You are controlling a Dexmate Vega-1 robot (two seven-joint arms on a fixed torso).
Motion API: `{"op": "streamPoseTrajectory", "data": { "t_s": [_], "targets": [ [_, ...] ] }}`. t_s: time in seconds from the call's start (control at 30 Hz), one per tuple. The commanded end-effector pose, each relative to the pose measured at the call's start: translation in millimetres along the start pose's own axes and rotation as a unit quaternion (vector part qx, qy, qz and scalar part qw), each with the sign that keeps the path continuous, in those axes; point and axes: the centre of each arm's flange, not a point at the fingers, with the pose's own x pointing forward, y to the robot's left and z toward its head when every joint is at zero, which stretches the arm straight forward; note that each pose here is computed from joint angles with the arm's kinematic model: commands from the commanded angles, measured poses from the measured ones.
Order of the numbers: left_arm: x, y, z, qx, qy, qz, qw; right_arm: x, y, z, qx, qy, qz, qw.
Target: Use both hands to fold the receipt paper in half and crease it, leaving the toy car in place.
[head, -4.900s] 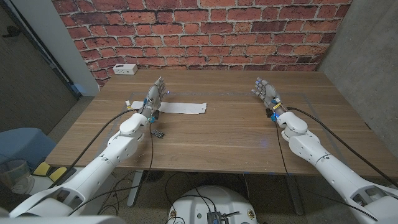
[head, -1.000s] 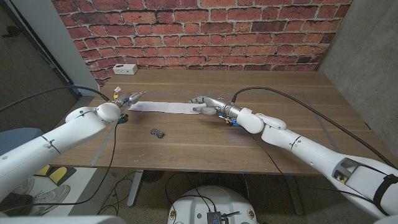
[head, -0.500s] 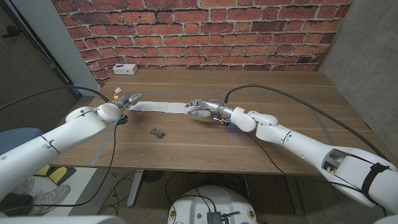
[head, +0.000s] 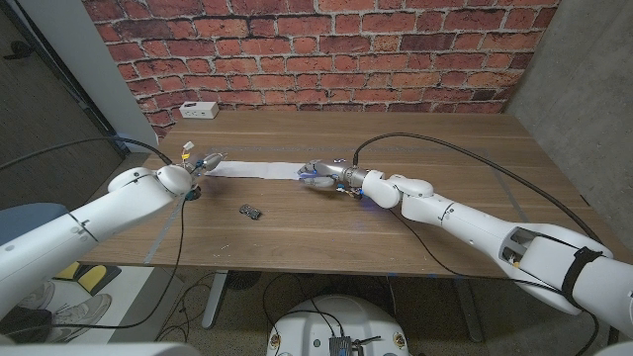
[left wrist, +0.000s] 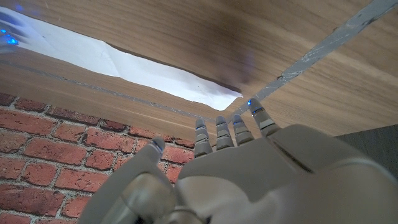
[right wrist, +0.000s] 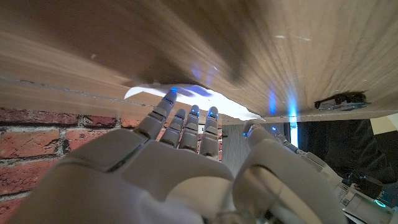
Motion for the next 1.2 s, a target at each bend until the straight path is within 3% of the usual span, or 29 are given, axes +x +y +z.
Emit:
{"op": "streamPoseTrajectory", "data": {
  "t_s": [0.03, 0.2, 0.33, 0.5, 0.9, 1.2],
  "targets": [
    [0.6, -2.1, -4.2, 0.007, 0.034, 0.026, 0.999, 4.5, 7.6, -18.5, -0.013, 0.041, 0.018, 0.9989],
    [6.5, 2.2, -10.2, -0.014, 0.036, 0.045, 0.998, 4.8, 12.9, -19.8, -0.014, 0.044, 0.029, 0.9985],
    [16.0, 9.1, -15.2, -0.041, 0.034, 0.040, 0.998, 4.9, 15.0, -20.1, -0.013, 0.043, 0.033, 0.9984],
    [33.0, 18.6, -17.4, -0.044, 0.053, 0.017, 0.997, 4.7, 17.2, -21.2, -0.009, 0.041, 0.038, 0.9984],
    [71.9, 25.8, 7.7, -0.005, 0.081, -0.038, 0.996, 5.1, 20.4, -25.5, -0.001, 0.038, 0.043, 0.9983],
    [86.0, 22.2, 24.5, 0.007, 0.080, -0.059, 0.995, 2.7, 21.8, -30.9, 0.005, 0.042, 0.044, 0.9981]
  ]
}}
